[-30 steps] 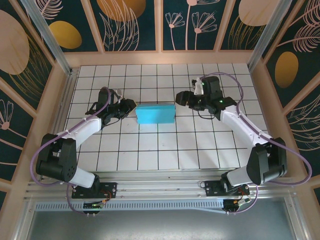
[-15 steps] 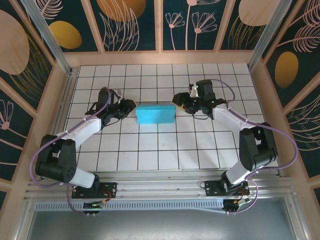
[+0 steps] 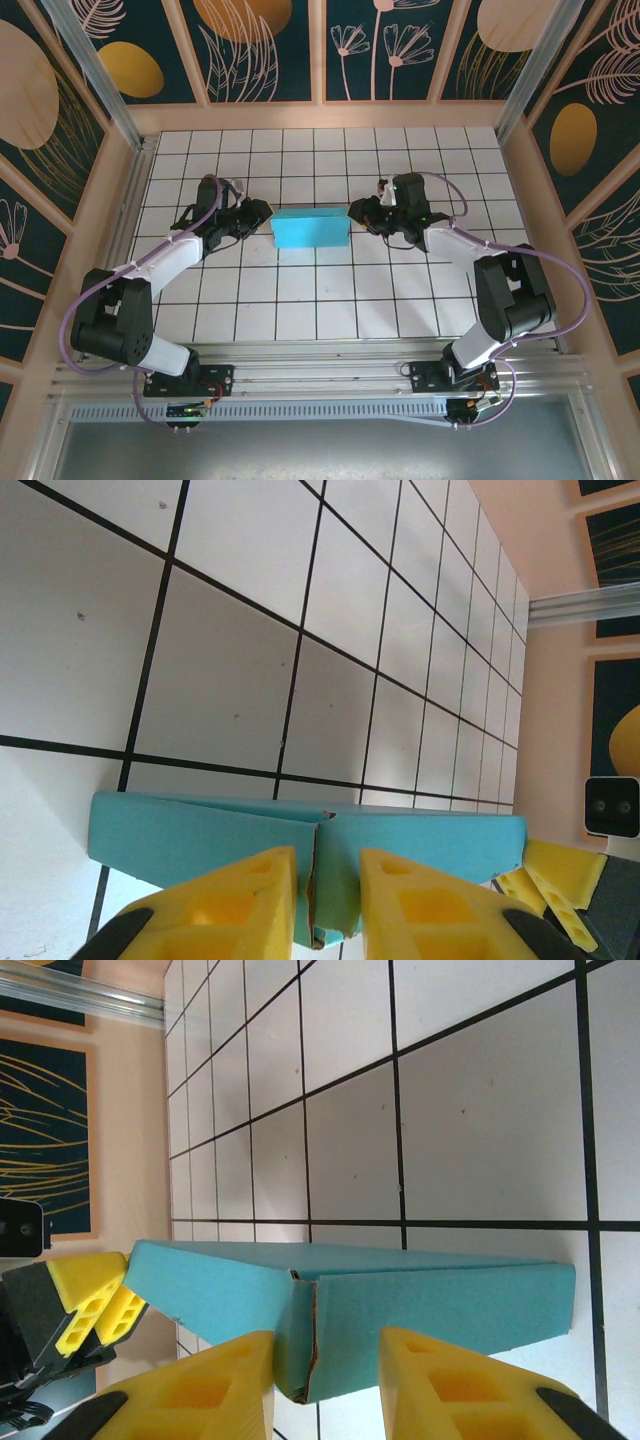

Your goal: Fold the paper box

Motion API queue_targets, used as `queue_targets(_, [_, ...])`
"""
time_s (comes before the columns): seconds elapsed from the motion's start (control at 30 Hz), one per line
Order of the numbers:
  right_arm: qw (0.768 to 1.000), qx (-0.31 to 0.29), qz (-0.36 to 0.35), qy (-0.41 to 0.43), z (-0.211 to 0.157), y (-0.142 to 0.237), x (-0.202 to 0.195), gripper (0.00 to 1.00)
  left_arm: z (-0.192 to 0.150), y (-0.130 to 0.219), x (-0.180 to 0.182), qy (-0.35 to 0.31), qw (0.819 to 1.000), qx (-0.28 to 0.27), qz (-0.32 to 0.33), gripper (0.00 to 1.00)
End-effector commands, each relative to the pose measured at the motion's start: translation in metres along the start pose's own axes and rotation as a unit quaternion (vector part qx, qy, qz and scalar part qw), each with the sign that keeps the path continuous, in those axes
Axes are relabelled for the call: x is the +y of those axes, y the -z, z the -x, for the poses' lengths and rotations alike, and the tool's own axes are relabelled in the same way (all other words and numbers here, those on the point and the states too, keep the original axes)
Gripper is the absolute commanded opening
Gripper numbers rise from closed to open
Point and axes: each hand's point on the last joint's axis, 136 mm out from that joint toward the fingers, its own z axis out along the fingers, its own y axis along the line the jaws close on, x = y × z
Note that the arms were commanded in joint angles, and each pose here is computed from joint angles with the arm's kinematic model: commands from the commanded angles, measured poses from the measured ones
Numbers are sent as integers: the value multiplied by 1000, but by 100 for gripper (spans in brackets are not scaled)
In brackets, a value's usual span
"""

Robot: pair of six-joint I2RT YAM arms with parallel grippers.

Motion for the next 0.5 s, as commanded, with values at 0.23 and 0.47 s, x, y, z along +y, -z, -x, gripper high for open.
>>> queue_targets(0.23, [999, -29, -36, 11, 22, 17, 13, 53, 7, 19, 2, -22, 999, -34, 30, 44])
queue_targets(0.47, [1000, -11, -29, 1, 24, -1, 6, 58, -13, 1, -14, -20, 999, 30, -40, 46])
